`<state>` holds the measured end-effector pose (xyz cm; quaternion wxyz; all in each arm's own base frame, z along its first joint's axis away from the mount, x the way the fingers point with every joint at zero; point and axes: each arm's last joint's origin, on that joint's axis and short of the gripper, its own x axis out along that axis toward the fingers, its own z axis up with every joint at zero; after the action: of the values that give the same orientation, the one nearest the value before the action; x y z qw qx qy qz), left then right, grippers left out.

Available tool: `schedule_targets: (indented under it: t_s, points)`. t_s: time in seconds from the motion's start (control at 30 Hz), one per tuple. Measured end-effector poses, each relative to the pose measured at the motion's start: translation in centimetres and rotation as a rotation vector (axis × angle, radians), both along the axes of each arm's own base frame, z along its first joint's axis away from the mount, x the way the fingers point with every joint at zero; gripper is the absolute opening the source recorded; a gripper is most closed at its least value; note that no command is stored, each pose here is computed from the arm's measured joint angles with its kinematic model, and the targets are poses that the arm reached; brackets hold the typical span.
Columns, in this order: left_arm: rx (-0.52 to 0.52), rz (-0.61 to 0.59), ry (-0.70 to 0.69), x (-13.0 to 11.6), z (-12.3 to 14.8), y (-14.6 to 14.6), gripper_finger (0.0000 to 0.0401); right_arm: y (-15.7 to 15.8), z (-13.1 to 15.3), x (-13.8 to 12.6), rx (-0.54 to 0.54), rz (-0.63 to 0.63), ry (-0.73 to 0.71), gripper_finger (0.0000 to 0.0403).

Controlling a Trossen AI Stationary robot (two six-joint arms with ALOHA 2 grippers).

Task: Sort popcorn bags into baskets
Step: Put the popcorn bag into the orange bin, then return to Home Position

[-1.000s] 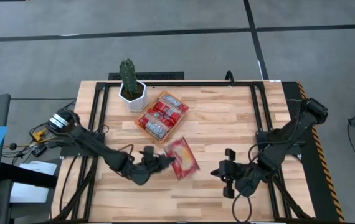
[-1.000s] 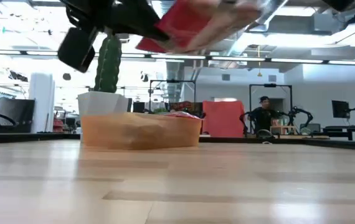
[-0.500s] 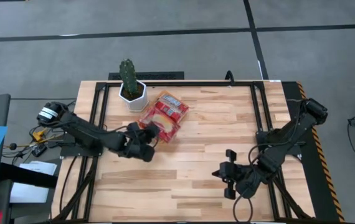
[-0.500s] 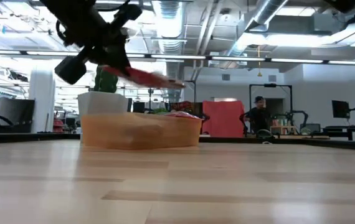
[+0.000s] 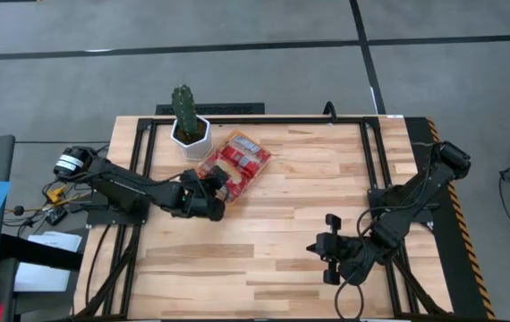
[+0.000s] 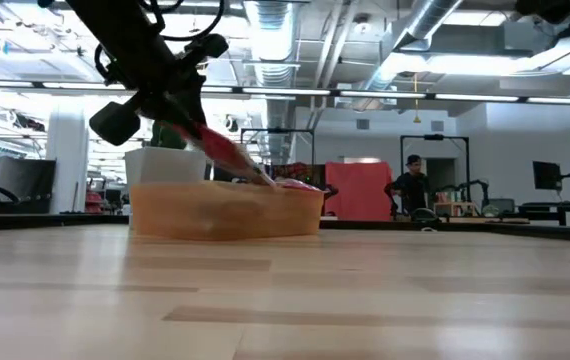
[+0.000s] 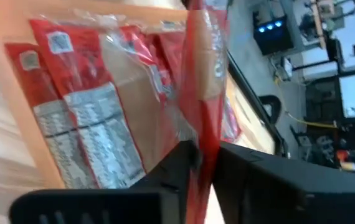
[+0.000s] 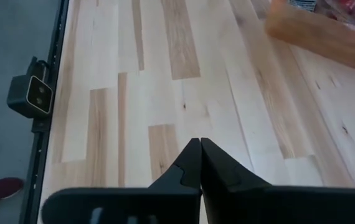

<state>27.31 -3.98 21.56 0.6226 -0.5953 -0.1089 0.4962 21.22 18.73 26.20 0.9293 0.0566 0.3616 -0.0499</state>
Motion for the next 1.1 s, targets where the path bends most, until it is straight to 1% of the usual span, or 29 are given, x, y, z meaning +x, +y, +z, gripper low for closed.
schedule_targets:
  t_s: [0.13,0.3,0.43,0.5,0.57,0.6,0.67,0.73,0.8,0.87,0.97,1.0,1.07,1.1]
  points:
    - [-0.020,0.014,0.020,-0.1,-0.2,0.6,0.0081,-0.1,-0.1,-0.1,-0.007,0.000,0.007,0.0021]
    - [-0.005,-0.018,0.076,-0.1,-0.3,0.6,0.0142,-0.1,-0.1,-0.1,-0.017,0.000,0.018,0.0035]
    - [-0.035,-0.109,0.136,-0.3,0.0,0.4,0.0182,-0.1,-0.1,-0.1,-0.018,0.000,0.019,0.0036]
    - [-0.059,-0.163,0.138,-0.5,0.6,0.2,0.0196,-0.3,0.1,-0.2,-0.016,0.008,0.013,0.0034]
    - [-0.052,-0.220,0.118,-0.9,1.7,-0.1,0.0206,-0.6,1.3,-0.6,-0.007,0.031,-0.002,0.0030]
    - [-0.035,-0.251,0.100,-1.2,2.5,-0.2,0.0208,-0.7,2.4,-0.7,0.004,0.045,-0.029,0.0028]
    - [0.026,-0.318,0.059,-1.9,4.4,-0.5,0.0211,-1.2,4.9,-1.2,0.002,0.084,-0.077,0.0025]
    - [0.111,-0.392,0.008,-2.8,6.8,-0.6,0.0211,-2.0,7.5,-2.0,-0.026,0.136,-0.124,0.0022]
    - [0.238,-0.477,-0.017,-3.9,9.1,-0.7,0.0211,-3.3,10.3,-3.1,-0.087,0.184,-0.178,0.0020]
    - [0.373,-0.567,-0.010,-5.2,11.1,-0.7,0.0211,-4.9,12.7,-4.3,-0.152,0.213,-0.237,0.0019]
    - [0.545,-0.684,0.034,-7.3,13.1,-0.3,0.0212,-7.6,14.9,-6.2,-0.168,0.138,-0.330,0.0021]
    - [0.583,-0.706,0.050,-8.0,13.5,-0.1,0.0212,-8.5,15.3,-6.8,-0.181,0.121,-0.354,0.0023]
    - [0.598,-0.709,0.040,-9.1,14.1,0.2,0.0212,-10.9,15.5,-8.3,-0.185,0.069,-0.382,0.0027]
    - [0.599,-0.708,0.043,-9.7,14.2,0.4,0.0212,-12.1,15.5,-9.1,-0.168,0.027,-0.395,0.0028]
